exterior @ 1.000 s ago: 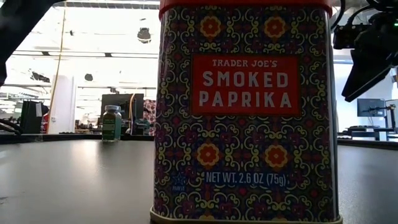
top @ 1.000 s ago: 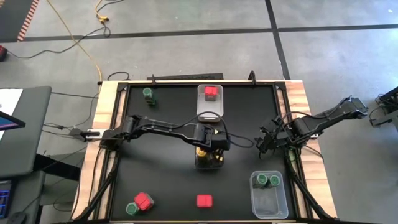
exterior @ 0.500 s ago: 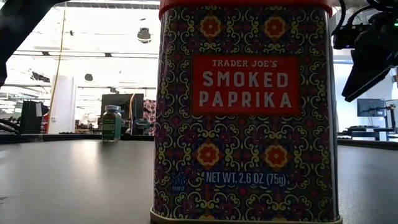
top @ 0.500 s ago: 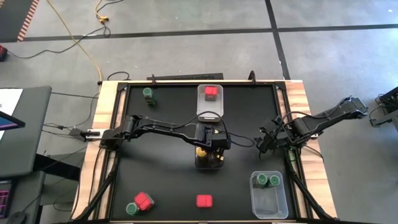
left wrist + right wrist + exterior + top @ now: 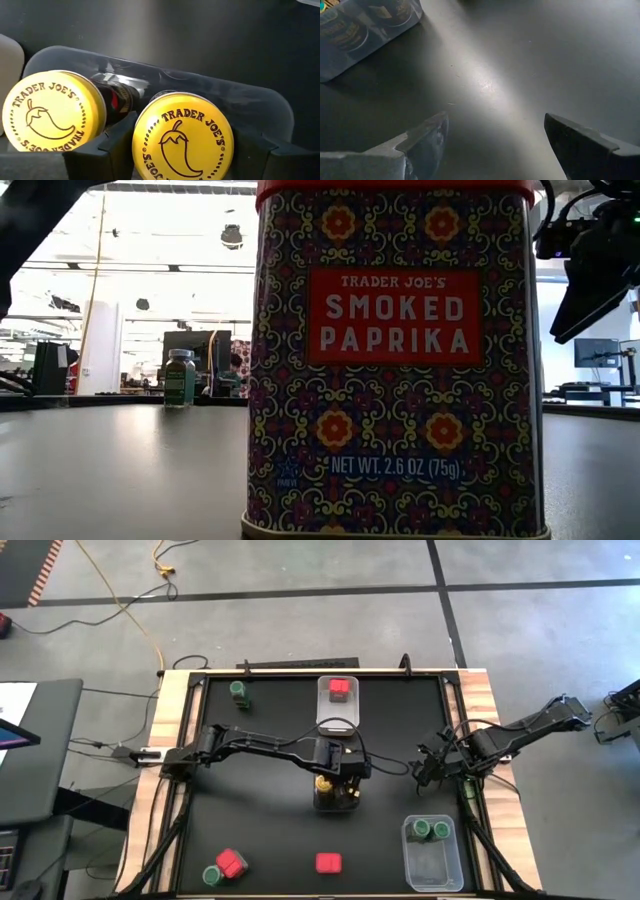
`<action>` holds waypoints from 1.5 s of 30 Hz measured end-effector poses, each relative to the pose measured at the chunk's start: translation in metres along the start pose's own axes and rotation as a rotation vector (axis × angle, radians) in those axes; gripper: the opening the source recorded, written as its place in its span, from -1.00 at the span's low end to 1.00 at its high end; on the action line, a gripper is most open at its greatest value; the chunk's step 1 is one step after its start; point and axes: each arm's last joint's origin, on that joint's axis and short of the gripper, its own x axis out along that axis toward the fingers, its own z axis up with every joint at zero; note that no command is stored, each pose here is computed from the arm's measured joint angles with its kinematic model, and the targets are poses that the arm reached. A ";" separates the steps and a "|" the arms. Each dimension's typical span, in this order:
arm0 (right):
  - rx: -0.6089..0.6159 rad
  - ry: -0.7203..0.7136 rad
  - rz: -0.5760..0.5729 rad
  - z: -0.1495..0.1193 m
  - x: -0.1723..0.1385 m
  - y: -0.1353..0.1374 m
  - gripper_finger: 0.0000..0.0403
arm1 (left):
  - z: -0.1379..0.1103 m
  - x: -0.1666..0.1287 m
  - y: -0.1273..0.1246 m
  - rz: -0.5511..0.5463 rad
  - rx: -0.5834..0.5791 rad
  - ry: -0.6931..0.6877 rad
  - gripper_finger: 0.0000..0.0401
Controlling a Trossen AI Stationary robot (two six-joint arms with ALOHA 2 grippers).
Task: Sort spices by type
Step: Put the yellow seasoning bottle into the black bin
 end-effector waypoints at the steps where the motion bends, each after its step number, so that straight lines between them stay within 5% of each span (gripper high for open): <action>1: 0.000 0.000 0.000 0.000 0.000 0.000 0.77 | 0.000 0.000 -0.001 -0.001 0.003 -0.001 0.19; 45: 0.000 0.000 0.000 0.000 0.000 0.000 0.77 | -0.009 0.016 0.001 0.013 -0.177 0.014 0.22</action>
